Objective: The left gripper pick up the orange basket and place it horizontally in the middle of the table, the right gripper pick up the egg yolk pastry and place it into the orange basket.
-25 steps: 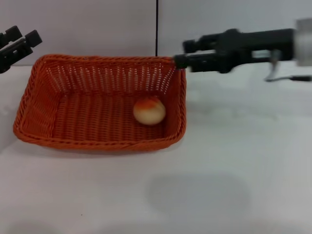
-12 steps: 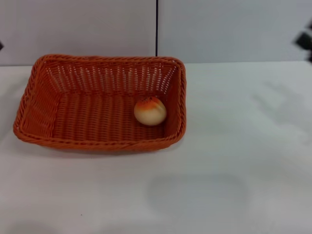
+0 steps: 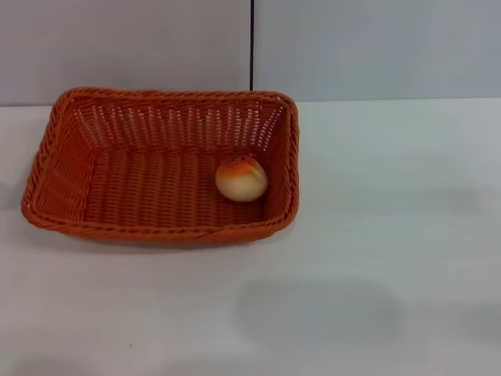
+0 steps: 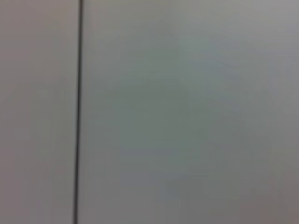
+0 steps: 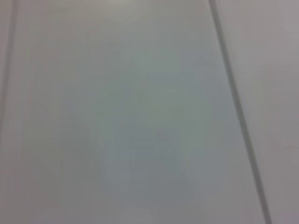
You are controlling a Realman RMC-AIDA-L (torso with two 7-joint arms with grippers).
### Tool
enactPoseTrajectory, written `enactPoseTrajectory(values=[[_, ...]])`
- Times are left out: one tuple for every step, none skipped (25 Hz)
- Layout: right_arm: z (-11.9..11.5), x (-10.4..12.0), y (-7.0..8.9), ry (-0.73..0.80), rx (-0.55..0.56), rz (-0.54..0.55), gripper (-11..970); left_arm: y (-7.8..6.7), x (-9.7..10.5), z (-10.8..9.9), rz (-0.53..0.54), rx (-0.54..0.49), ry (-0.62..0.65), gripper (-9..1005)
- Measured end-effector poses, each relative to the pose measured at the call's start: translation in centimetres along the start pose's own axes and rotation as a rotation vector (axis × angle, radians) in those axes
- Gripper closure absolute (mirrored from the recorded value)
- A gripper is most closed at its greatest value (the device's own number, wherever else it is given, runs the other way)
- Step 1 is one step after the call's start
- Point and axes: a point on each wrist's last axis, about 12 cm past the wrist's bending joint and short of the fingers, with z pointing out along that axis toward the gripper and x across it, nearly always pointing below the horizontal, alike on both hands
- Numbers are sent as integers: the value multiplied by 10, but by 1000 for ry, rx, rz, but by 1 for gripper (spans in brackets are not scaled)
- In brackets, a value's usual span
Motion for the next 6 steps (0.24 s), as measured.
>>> enactPoseTrajectory(values=[[-2,1,-1,-2,23,-6,361,0,1,-2,11,-14,-1,209],[-3,2,-1,-2,39,-8,361,-1,3,-3,25,-29,-3,209],[-4,4,0,-1,56,-12,361,-2,5,-5,41,-40,-4,209],[-5,5,0,-2,71,-14,361,-4,7,-5,59,-50,-5,209],[-5,7,0,-3,85,-17,361,-6,8,-6,72,-54,-6,209],[-4,8,1,-6,100,-19,361,-8,10,-6,93,-59,-7,209]])
